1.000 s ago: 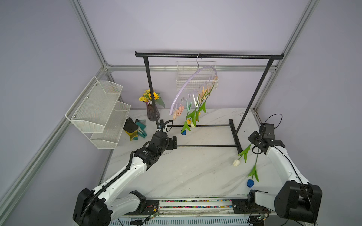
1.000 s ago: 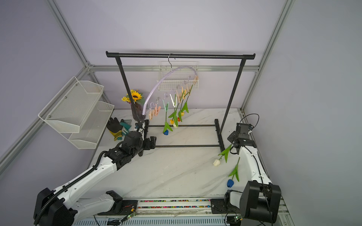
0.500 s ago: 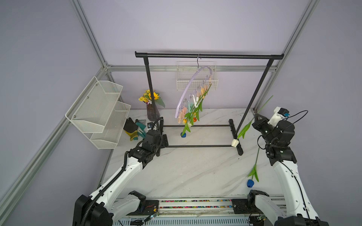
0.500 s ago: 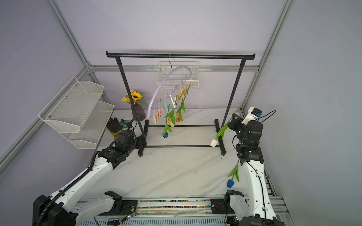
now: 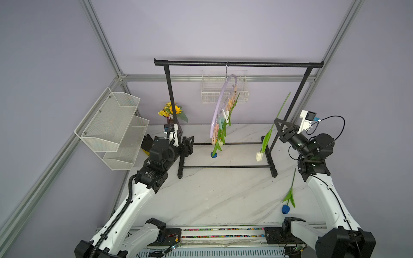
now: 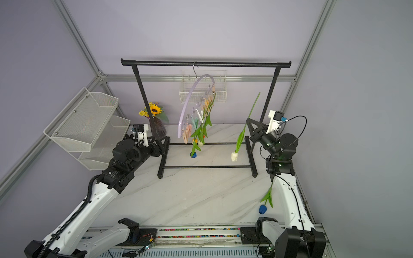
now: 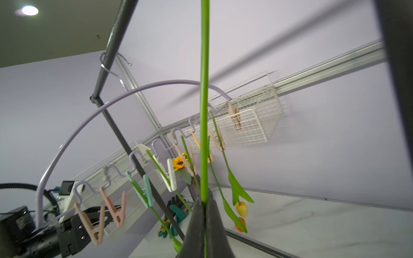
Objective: Dry the flowers on a clothes hanger
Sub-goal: Open the clamp at the hanger.
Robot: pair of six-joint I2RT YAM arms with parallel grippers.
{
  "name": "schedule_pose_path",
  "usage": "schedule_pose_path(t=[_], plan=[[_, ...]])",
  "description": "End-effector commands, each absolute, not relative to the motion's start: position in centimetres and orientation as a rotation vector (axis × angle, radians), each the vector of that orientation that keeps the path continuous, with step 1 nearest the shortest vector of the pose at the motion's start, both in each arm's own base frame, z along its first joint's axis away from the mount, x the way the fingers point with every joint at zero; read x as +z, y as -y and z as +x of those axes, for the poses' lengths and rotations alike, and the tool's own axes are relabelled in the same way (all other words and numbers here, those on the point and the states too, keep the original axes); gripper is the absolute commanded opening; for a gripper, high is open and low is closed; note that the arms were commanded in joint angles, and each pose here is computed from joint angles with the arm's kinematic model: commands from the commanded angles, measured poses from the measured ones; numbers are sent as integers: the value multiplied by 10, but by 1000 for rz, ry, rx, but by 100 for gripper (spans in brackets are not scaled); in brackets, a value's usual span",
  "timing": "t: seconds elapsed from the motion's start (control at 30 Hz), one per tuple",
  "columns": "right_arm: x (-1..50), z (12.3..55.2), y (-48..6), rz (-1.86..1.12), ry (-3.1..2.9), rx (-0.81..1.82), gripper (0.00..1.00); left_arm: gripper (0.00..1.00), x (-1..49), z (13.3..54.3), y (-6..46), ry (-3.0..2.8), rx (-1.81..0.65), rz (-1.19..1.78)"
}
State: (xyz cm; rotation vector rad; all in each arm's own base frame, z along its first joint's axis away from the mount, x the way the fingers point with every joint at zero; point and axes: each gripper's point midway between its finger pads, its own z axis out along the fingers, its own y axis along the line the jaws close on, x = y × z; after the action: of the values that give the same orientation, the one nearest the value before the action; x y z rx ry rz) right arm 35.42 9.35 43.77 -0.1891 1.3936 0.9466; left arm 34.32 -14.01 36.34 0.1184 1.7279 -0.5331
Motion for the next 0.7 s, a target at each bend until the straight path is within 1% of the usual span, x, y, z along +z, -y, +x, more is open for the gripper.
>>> schedule_pose_path(t=[0.0,0.1,0.23,0.3,0.4,0.67], plan=[[465,337,-129,-384,-1328,976,0,75,411,332,181,-1511,-664,418],[470,330,-143,-430,-1307,989,0,73,415,336,203,-1503,-720,563],[476,318,-153,-497,-1282,1061,0,72,423,339,216,-1457,-799,614],[481,306,-163,-566,-1250,1118,0,72,425,342,217,-1462,-807,615],[484,296,-173,-612,-1230,1135,0,72,427,340,220,-1460,-825,636],[480,295,-177,-537,-1283,1129,0,68,431,339,242,-1475,-1025,697]])
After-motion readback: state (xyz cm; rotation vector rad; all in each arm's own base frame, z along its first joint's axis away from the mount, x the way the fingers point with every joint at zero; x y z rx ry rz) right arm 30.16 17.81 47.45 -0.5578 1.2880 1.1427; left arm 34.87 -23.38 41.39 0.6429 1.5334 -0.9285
